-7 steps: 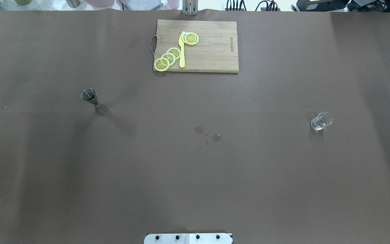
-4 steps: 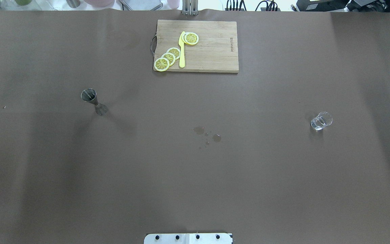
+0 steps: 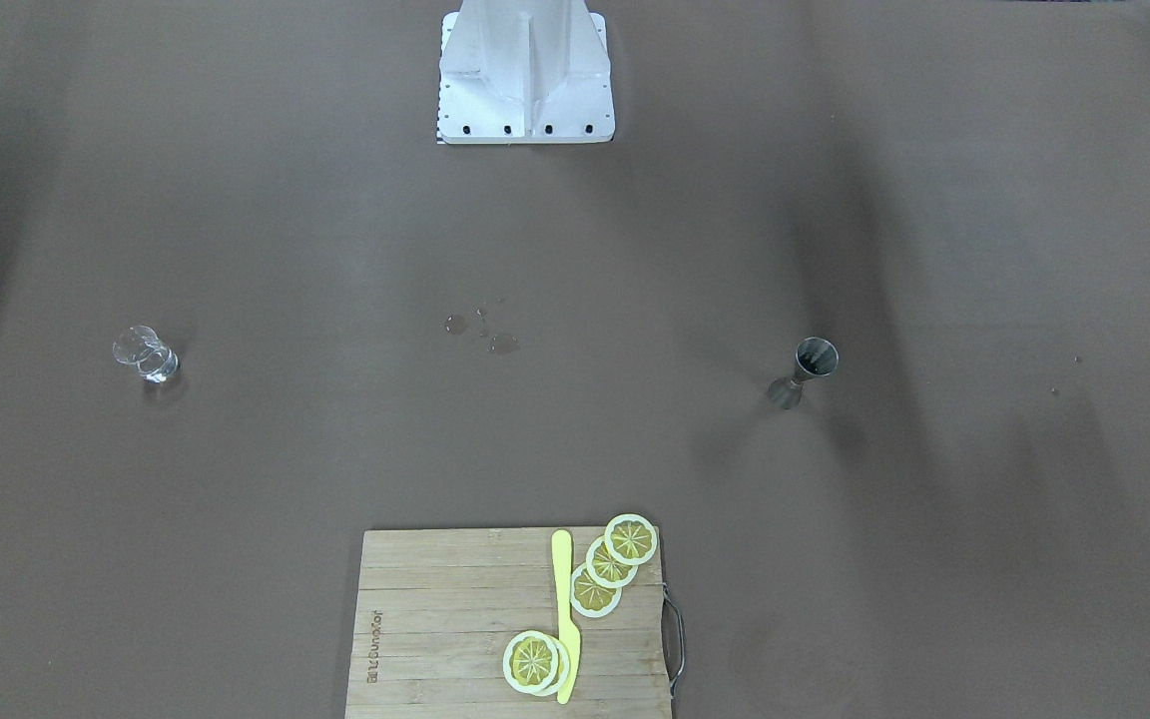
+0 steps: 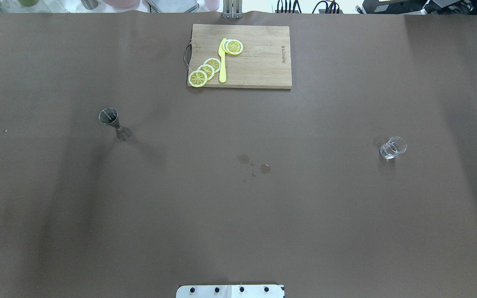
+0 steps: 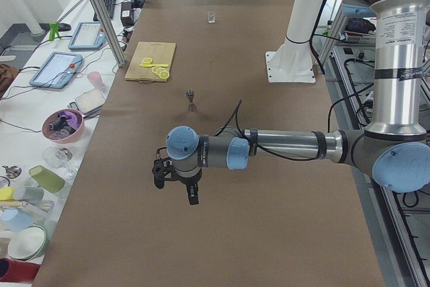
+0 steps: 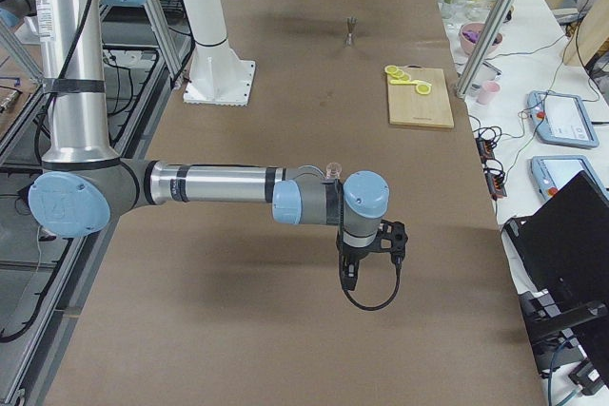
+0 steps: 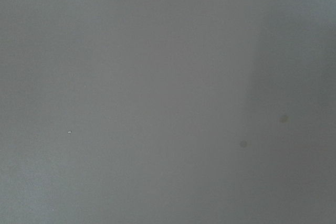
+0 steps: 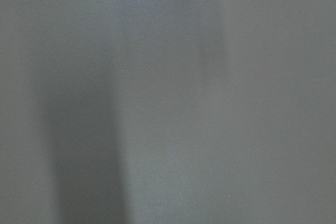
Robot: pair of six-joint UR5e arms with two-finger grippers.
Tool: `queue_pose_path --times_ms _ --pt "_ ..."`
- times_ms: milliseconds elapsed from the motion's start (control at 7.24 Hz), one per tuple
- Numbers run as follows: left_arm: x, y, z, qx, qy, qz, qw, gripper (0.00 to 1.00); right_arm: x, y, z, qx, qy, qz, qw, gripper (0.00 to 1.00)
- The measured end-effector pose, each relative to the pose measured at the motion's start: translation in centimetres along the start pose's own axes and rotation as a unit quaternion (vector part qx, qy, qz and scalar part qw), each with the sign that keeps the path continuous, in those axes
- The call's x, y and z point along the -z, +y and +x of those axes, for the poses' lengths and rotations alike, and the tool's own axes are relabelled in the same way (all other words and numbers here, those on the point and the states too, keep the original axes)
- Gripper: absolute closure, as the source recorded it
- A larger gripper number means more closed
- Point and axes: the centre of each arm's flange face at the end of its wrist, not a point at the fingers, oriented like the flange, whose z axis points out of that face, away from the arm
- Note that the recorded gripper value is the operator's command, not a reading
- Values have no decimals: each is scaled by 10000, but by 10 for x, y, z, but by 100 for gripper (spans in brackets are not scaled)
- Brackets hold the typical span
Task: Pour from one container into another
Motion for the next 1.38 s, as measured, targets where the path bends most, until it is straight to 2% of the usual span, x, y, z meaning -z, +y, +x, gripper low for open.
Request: queue_pose_path --times_ms 690,1381 --pt "-6 14 -16 141 -13 -78 9999 2 -3 1 2 -49 -18 -36 10000 0" --pt "-1 16 -13 33 51 -27 10000 2 -2 4 2 -41 -36 -59 10000 0"
